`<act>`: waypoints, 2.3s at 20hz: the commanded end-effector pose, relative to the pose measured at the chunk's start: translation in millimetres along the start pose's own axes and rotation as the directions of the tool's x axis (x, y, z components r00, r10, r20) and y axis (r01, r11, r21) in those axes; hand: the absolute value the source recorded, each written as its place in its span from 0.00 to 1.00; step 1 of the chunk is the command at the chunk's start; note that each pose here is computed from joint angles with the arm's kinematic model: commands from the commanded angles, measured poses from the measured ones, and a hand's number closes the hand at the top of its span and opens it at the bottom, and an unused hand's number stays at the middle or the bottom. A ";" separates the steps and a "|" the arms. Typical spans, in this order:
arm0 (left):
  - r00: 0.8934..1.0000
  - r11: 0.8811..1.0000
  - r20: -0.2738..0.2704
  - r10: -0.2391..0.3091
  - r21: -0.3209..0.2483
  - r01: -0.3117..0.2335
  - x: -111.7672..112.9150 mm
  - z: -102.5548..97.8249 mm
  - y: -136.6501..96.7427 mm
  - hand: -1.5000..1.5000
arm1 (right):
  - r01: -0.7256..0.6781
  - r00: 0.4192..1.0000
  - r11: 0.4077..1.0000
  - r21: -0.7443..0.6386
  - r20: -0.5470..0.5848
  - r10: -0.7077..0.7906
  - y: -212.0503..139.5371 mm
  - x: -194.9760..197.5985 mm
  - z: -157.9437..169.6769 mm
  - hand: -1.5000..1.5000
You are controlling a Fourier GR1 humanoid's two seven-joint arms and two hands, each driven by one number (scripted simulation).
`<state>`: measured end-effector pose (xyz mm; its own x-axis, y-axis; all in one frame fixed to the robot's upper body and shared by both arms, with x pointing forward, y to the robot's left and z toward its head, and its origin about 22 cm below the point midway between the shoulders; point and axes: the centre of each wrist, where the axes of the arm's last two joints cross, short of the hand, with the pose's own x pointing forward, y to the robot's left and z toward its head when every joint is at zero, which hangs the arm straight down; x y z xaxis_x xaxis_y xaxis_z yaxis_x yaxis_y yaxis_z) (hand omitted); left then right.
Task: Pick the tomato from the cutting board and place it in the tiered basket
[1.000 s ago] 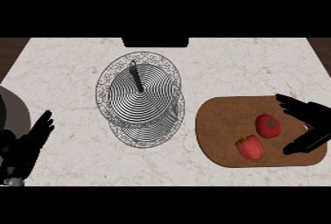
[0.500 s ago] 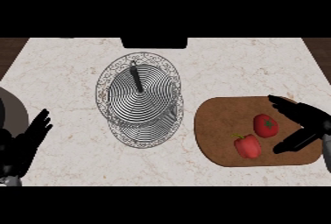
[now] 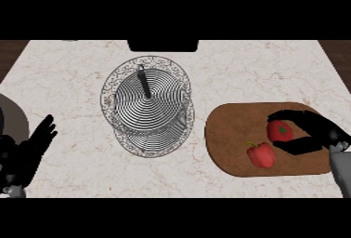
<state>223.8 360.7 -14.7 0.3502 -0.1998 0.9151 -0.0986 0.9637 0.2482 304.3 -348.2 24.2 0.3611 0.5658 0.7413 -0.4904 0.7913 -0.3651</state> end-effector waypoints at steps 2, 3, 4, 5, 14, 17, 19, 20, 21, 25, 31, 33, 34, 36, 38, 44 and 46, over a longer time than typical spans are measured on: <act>1.000 1.000 -0.018 0.008 -0.004 -0.009 -1.9 -0.7 -10.0 0.50 | 0.044 0.995 0.999 -0.024 0.090 -0.042 24.9 -0.5 -16.9 1.00; 1.000 1.000 -0.008 0.003 0.016 -0.003 -4.5 1.9 -9.6 0.50 | 0.038 0.996 0.999 -0.028 0.081 -0.036 15.2 -4.6 -6.7 1.00; 1.000 1.000 -0.015 -0.004 -0.016 0.004 -6.2 12.2 2.4 0.50 | 0.066 0.993 0.996 -0.061 0.102 -0.060 31.2 -6.5 -11.8 1.00; 1.000 1.000 -0.006 0.008 0.000 -0.008 -10.3 -2.2 -7.3 0.50 | 0.075 0.993 0.996 -0.055 0.091 -0.070 8.2 6.2 -7.3 1.00; 1.000 0.999 -0.003 -0.013 -0.032 0.013 -1.3 0.6 -8.4 0.50 | -0.099 0.983 0.961 -0.257 0.122 0.134 93.1 101.4 -24.6 1.00; 0.999 0.998 0.006 -0.037 -0.057 0.037 4.6 -2.0 -10.5 0.50 | -0.218 0.961 0.935 -0.278 0.106 0.256 105.2 132.2 -28.5 1.00; 0.999 0.996 0.003 -0.044 -0.080 0.045 5.3 -3.5 -14.6 0.50 | -0.256 0.947 0.908 -0.330 0.100 0.304 122.0 157.5 -28.7 1.00; 0.999 0.996 0.004 -0.043 -0.079 0.044 5.3 -3.2 -15.1 0.50 | -0.275 0.942 0.893 -0.357 0.085 0.324 130.3 167.2 -29.0 1.00; 0.999 0.995 0.009 -0.051 -0.084 0.051 7.5 -4.5 -16.6 0.50 | -0.291 0.936 0.872 -0.394 0.074 0.345 137.4 179.5 -27.8 1.00; 0.998 0.993 -0.013 -0.061 -0.104 0.060 4.0 -4.5 -19.6 0.50 | -0.328 0.914 0.782 -0.529 0.032 0.405 166.4 223.5 -20.9 1.00; 0.998 0.992 -0.031 -0.061 -0.117 0.057 5.6 -8.8 -24.1 0.50 | -0.345 0.889 0.576 -0.741 -0.061 0.454 191.8 276.8 -0.7 1.00; 0.998 0.991 -0.019 -0.060 -0.120 0.057 7.3 -9.0 -27.2 0.50 | -0.345 0.889 0.518 -0.783 -0.096 0.448 199.2 292.7 5.7 1.00; 0.998 0.990 -0.025 -0.063 -0.125 0.059 7.6 -11.1 -26.0 0.50 | -0.320 0.889 0.487 -0.813 -0.079 0.452 201.9 306.0 13.2 1.00; 0.999 0.990 -0.008 -0.054 -0.134 0.052 10.3 -12.3 -34.0 0.50 | -0.312 0.893 0.445 -0.839 -0.100 0.438 209.0 317.1 17.4 1.00; 0.999 0.990 0.001 -0.051 -0.134 0.051 16.2 -16.4 -31.4 0.50 | -0.282 0.902 0.397 -0.873 -0.101 0.419 212.1 328.7 21.9 1.00; 0.999 0.988 0.014 -0.044 -0.149 0.045 21.2 -20.9 -40.1 0.50 | -0.239 0.912 0.279 -0.930 -0.116 0.394 219.9 356.7 29.1 1.00; 0.997 0.986 0.033 -0.065 -0.153 0.069 27.3 -22.3 -43.4 0.50 | -0.247 0.908 0.238 -0.939 -0.139 0.396 222.0 366.5 29.4 1.00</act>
<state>252.3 324.2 -11.9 0.3436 -0.2555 0.9037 0.0555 0.9661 0.2520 306.8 8.7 215.0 0.0851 0.9306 0.3560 0.4647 0.2790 -0.8403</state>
